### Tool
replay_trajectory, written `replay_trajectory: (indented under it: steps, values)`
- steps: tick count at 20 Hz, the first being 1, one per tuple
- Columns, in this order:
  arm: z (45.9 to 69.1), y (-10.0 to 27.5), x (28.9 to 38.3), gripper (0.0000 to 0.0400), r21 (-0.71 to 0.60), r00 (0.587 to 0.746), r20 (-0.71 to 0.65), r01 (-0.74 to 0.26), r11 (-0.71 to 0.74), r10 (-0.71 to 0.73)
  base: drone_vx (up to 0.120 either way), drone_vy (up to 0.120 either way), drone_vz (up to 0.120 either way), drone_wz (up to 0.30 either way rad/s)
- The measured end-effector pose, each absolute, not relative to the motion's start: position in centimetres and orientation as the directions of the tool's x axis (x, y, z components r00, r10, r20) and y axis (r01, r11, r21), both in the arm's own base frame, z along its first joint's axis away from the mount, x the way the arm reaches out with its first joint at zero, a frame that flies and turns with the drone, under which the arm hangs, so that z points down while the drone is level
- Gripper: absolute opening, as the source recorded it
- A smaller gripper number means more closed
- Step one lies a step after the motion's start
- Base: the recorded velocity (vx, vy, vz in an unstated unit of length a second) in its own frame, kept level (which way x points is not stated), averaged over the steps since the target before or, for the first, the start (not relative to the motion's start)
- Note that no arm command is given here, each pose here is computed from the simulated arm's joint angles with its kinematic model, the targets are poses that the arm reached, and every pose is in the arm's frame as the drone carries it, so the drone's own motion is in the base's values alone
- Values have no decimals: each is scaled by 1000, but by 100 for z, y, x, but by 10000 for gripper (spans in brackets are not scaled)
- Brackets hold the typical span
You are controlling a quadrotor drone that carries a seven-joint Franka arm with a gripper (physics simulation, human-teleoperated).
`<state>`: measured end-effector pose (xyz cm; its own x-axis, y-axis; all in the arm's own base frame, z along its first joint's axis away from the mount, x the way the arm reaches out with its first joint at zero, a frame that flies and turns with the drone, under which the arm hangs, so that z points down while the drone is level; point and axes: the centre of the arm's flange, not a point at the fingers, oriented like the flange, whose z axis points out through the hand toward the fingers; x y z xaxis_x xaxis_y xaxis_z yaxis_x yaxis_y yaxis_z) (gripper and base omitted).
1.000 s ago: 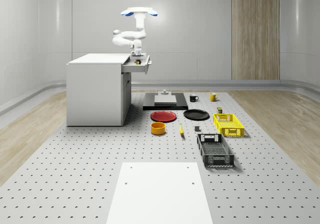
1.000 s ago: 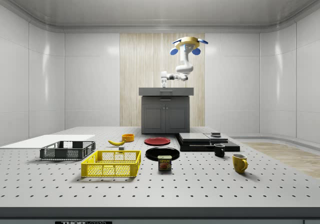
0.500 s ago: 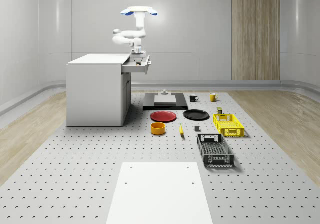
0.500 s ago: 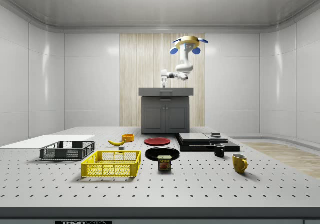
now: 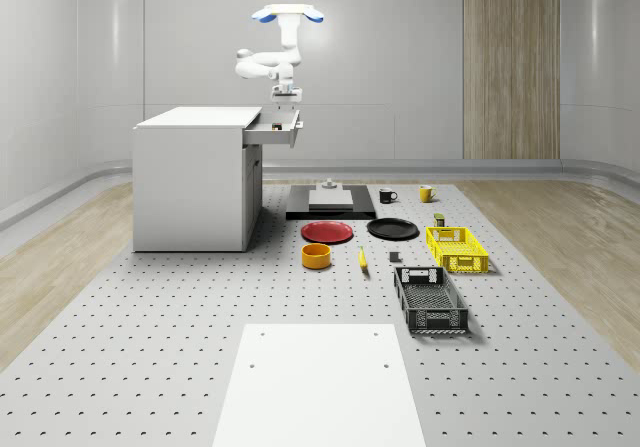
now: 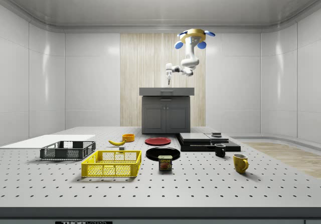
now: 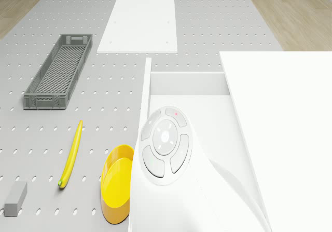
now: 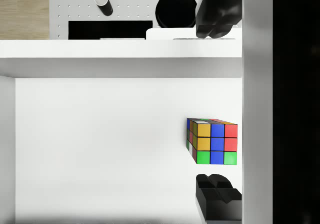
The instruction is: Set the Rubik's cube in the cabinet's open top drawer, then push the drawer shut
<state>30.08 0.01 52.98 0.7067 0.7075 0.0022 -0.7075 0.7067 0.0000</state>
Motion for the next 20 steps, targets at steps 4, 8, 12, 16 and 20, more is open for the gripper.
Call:
replay_trajectory:
  steps: [4,8,12,16,20]
  values:
    - [5291,1,3008,400,0,707,2,-707,707,707,-30,110,0,0]
    - [5288,1,3008,400,0,707,2,-707,707,707,0,120,0,0]
    - [5287,1,3008,400,0,707,2,-707,707,707,0,120,0,0]
    - [5287,1,3008,400,0,707,2,-707,707,707,0,120,0,0]
    - [5287,1,3008,400,0,707,2,-707,707,707,0,120,-80,0]
